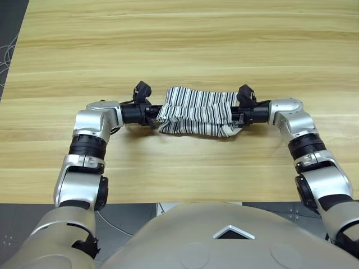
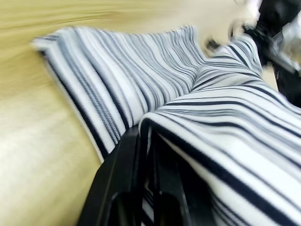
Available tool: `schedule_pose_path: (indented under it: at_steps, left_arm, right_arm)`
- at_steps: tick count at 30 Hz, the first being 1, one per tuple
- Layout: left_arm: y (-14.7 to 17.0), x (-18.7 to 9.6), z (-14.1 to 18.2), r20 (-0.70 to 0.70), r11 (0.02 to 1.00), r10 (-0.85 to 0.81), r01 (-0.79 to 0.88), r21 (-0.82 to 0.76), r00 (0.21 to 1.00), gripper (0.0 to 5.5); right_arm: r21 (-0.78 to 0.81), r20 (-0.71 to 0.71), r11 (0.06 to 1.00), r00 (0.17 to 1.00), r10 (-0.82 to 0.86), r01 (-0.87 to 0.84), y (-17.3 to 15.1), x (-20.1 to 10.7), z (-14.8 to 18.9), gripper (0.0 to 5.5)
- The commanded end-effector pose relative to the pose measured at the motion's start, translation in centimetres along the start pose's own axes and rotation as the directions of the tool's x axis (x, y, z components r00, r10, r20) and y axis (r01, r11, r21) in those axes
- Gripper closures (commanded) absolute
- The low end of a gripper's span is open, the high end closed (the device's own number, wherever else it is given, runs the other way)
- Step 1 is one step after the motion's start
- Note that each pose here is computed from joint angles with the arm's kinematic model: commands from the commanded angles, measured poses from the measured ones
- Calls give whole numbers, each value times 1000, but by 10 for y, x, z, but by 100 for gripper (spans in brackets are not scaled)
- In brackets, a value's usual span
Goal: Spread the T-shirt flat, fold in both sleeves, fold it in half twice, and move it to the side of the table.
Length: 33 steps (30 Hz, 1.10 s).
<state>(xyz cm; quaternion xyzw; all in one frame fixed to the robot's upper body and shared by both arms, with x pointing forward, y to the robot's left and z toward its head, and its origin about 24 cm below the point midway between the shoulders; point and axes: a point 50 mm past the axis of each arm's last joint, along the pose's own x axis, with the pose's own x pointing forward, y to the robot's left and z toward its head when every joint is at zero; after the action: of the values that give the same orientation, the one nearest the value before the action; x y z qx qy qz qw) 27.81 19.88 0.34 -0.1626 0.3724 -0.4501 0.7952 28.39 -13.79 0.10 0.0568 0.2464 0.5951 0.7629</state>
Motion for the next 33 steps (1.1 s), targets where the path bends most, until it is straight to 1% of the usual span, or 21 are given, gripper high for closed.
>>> schedule_pose_path:
  at_steps: [1, 3, 5, 8, 11, 14, 15, 17, 21, 28, 30, 33]
  left_arm:
    - [19, 10, -27, -118, 971, 169, -186, -152, 978, 524]
    - [22, 14, -37, -164, 956, 199, -229, -185, 966, 524]
    - [26, 14, -45, -214, 950, 230, -267, -162, 949, 524]
    - [29, 9, -47, -264, 955, 245, -280, -101, 933, 524]
    - [30, 6, -45, -280, 956, 253, -283, -72, 926, 524]
    - [31, 5, -38, -246, 958, 251, -277, -77, 936, 524]
    - [31, 5, -36, -232, 958, 251, -275, -81, 940, 504]
    - [31, 4, -29, -191, 959, 246, -268, -95, 950, 484]
    - [28, -4, -1, -58, 968, 211, -217, -124, 976, 445]
    - [25, -15, 31, 87, 968, 218, -204, -149, 972, 365]
    - [23, -14, 37, 116, 971, 202, -183, -154, 973, 330]
    - [20, -9, 41, 124, 971, 202, -182, -155, 971, 301]
  right_arm:
    - [219, 157, 975, 985, -71, 35, -8, 0, 3, 452]
    - [294, 217, 955, 971, -97, 29, -10, 2, 3, 420]
    - [351, 250, 936, 960, -124, 30, -11, 4, 1, 388]
    - [385, 293, 923, 946, -141, 19, -11, 10, 3, 333]
    - [391, 321, 920, 933, -163, 26, -12, 16, 9, 333]
    - [429, 307, 898, 919, -247, 98, -17, 21, 12, 333]
    - [434, 299, 892, 915, -271, 123, -19, 21, 12, 316]
    - [468, 281, 867, 902, -328, 169, -24, 19, 11, 283]
    - [510, 260, 830, 880, -399, 226, -31, 15, 11, 209]
    - [512, 232, 803, 852, -470, 304, -38, 14, 21, 102]
    - [505, 231, 802, 845, -483, 320, -40, 14, 26, 62]
    - [492, 220, 798, 837, -502, 349, -42, 17, 32, 31]
